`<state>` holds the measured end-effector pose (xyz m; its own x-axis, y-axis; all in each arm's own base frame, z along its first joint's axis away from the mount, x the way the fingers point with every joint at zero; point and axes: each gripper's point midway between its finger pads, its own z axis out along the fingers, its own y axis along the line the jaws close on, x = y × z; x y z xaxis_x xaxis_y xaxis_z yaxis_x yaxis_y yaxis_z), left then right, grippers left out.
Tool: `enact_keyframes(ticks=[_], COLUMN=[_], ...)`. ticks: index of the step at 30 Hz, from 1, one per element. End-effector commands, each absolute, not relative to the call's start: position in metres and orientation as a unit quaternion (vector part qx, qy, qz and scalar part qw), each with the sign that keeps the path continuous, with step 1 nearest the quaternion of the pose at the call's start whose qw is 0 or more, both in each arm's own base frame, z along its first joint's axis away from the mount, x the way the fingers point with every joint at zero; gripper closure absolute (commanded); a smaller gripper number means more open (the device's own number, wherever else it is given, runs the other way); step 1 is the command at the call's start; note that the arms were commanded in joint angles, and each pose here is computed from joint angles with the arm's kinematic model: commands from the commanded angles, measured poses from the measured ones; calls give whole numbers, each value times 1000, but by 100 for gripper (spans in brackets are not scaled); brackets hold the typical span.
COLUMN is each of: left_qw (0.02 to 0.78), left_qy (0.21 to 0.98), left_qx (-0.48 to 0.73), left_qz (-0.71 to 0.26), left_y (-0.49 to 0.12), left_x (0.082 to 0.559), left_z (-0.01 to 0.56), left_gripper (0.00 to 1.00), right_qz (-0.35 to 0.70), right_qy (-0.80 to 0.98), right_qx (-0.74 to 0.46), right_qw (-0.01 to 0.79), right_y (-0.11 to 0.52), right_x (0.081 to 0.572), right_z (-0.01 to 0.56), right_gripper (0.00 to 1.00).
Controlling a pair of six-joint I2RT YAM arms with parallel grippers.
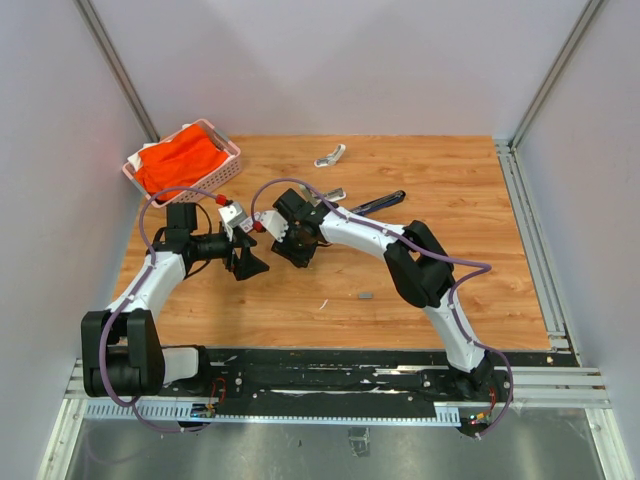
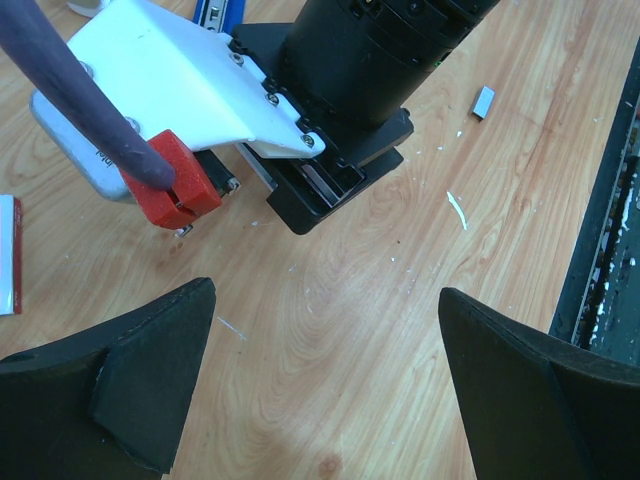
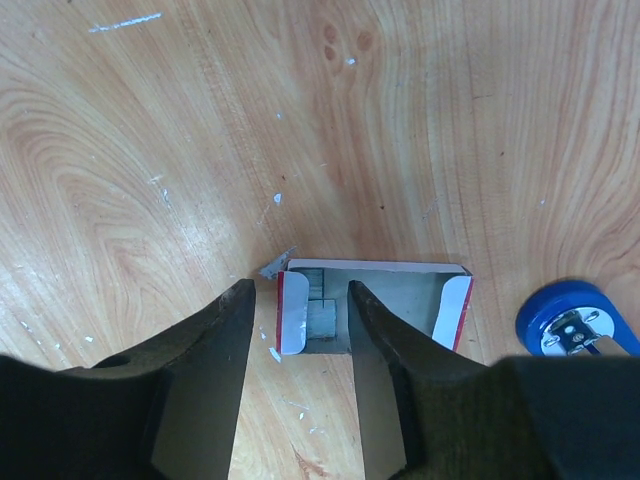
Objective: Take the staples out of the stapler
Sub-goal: Adjust the staple in the staple box.
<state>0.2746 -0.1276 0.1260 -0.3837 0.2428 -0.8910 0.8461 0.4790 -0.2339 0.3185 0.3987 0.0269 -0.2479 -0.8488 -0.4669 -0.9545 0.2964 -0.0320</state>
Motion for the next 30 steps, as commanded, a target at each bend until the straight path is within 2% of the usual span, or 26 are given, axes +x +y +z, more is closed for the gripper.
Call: enact_keyframes(ticks=[1,19,30], left_qw=[436,436,435], left_qy=[736,735,735], left_qx=[374,376,376], left_qz=[-360,-359,-360], left_y=[-128,-128,-128], left_x=[276,275,276], left_z=[136,137,136], left_gripper=[2,2,2], right_qz=[121,103,102], right_qy=[772,781,782], right_qx=[-584,-584,-583], right_qw=[219,193,194], right_y=[400,383,383], right_x=[315,308,307], right_z=[49,29,30], right_gripper=[56,56,69])
